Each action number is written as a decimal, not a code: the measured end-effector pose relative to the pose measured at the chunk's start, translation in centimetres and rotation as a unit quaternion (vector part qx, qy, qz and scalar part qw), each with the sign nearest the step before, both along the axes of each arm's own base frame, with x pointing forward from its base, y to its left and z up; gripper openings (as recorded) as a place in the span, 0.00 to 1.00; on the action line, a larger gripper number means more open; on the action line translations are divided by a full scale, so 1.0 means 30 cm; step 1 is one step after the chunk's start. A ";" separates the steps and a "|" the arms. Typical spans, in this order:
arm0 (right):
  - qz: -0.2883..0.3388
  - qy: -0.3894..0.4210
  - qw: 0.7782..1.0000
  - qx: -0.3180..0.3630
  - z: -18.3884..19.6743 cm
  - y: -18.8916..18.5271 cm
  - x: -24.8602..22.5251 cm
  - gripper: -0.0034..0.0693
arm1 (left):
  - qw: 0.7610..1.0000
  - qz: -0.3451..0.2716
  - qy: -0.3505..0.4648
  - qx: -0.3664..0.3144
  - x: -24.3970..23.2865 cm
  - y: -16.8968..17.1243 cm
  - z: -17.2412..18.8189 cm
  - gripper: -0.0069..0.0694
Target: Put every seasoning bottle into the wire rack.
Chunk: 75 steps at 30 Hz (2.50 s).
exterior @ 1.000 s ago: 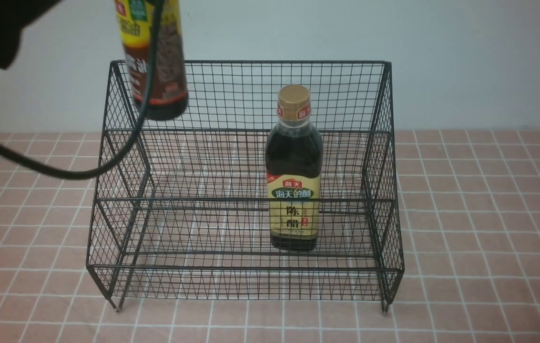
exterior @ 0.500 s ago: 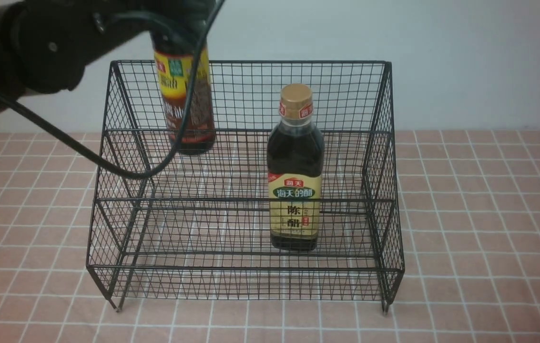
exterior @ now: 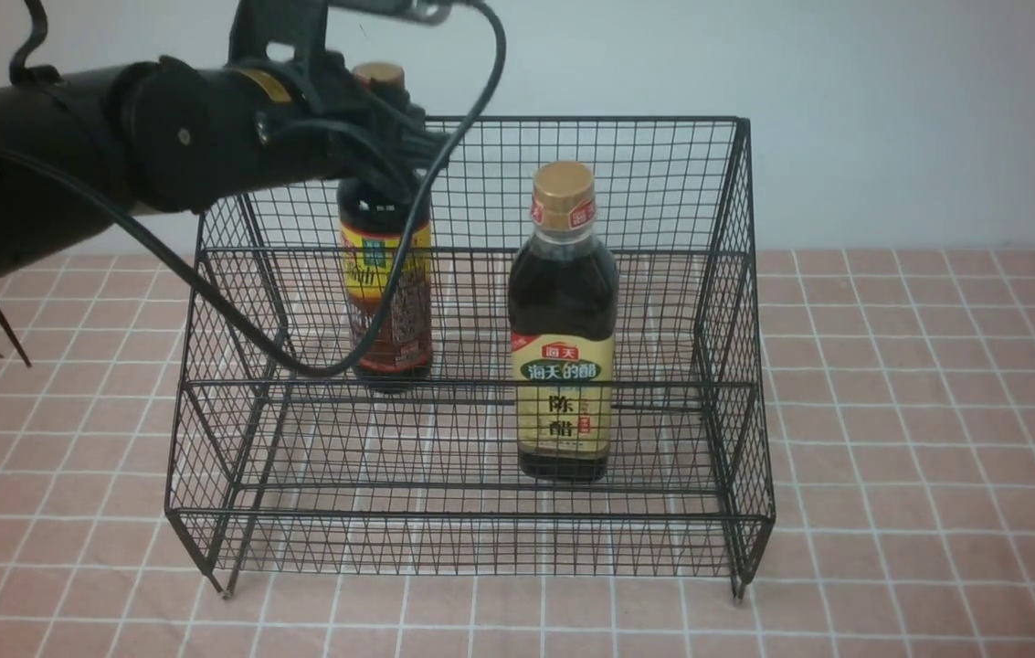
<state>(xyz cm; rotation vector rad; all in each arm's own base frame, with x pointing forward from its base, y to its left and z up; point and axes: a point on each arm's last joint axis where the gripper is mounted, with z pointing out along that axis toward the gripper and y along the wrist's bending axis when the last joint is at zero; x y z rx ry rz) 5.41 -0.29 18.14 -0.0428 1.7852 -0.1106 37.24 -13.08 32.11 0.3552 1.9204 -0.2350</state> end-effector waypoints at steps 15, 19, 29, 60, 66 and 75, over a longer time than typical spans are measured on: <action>0.000 0.000 1.000 0.000 0.000 0.000 0.000 0.03 | 1.000 -0.003 -0.011 -0.003 -0.025 0.007 0.052 0.70; 0.000 0.000 1.000 0.000 0.000 0.000 0.000 0.03 | 1.000 -0.009 -0.023 -0.008 -0.077 0.022 0.124 0.73; 0.000 0.000 1.000 0.000 0.000 0.000 0.000 0.03 | 0.998 -0.041 -0.035 -0.015 -0.364 0.100 0.373 0.25; 0.000 0.000 1.000 -0.001 0.000 0.000 0.000 0.03 | 0.998 -0.035 -0.018 -0.053 -1.000 0.314 0.144 0.08; 0.000 0.000 1.000 -0.001 0.000 0.000 0.000 0.03 | 0.998 0.024 -0.048 -0.035 -1.034 0.366 0.081 0.08; 0.000 0.000 1.000 -0.001 0.000 0.000 0.000 0.03 | 0.987 0.140 -0.073 -0.008 -1.092 0.431 -0.272 0.08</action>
